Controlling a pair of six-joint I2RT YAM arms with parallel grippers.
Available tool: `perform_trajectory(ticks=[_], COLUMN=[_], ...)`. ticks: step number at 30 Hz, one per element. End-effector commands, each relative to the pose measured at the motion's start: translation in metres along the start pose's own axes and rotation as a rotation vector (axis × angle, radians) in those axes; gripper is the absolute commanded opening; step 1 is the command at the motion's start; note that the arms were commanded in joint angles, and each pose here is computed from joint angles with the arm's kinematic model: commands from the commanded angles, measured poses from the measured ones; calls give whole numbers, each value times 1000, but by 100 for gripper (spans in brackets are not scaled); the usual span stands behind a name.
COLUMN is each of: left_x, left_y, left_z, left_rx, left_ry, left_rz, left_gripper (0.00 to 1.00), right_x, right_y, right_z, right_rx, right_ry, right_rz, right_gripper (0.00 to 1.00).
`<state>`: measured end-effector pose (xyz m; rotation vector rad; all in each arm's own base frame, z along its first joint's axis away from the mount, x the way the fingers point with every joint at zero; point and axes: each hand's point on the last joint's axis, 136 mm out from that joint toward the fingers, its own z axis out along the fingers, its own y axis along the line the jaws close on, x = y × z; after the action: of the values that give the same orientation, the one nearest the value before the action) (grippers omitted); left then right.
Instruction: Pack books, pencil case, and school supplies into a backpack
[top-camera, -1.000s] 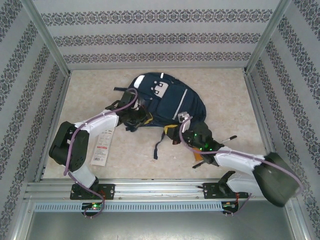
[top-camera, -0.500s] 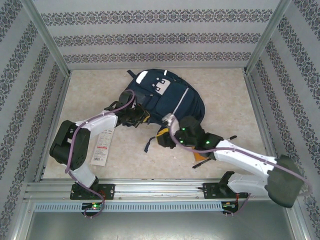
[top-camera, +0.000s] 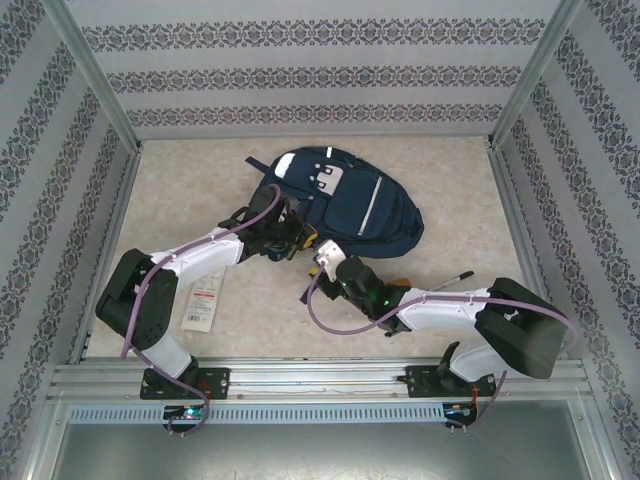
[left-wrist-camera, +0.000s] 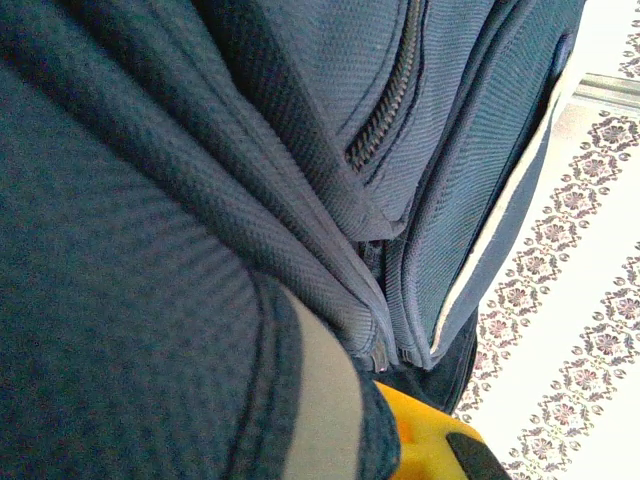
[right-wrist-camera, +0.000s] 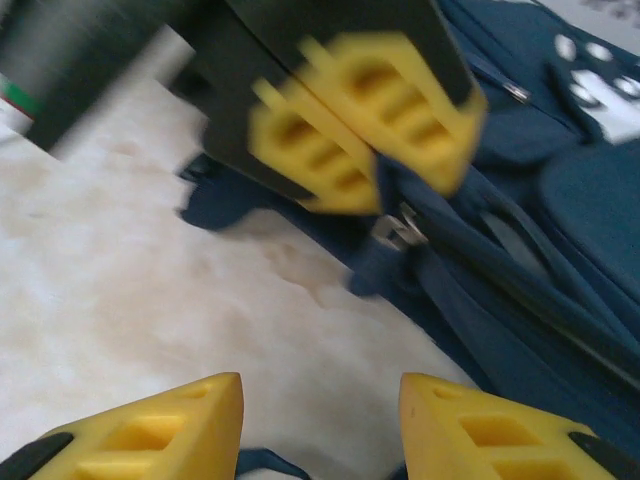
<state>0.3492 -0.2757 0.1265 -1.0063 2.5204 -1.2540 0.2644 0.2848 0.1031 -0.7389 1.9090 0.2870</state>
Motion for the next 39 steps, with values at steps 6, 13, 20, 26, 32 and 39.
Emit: perform_trajectory(ticks=[6, 13, 20, 26, 32, 39], left_x=[12, 15, 20, 18, 12, -2], left_y=[-42, -39, -34, -27, -13, 2], left_z=[-25, -24, -20, -18, -13, -7], left_rx=[148, 145, 142, 131, 95, 38], left_ry=[-21, -21, -14, -28, -58, -97], left_rz=[-24, -35, -55, -60, -51, -14], left_gripper=[0, 0, 0, 0, 0, 0], right_x=[-32, -44, -51, -52, -40, 1], right_y=[-13, -20, -19, -17, -14, -24], right_z=[10, 29, 38, 39, 22, -2], right_rx=[115, 209, 250, 269, 197, 121], right_ry=[-176, -210, -255, -270, -246, -121], right_rz=[65, 121, 236, 290, 312, 362], right_gripper=[45, 43, 35, 14, 0, 0])
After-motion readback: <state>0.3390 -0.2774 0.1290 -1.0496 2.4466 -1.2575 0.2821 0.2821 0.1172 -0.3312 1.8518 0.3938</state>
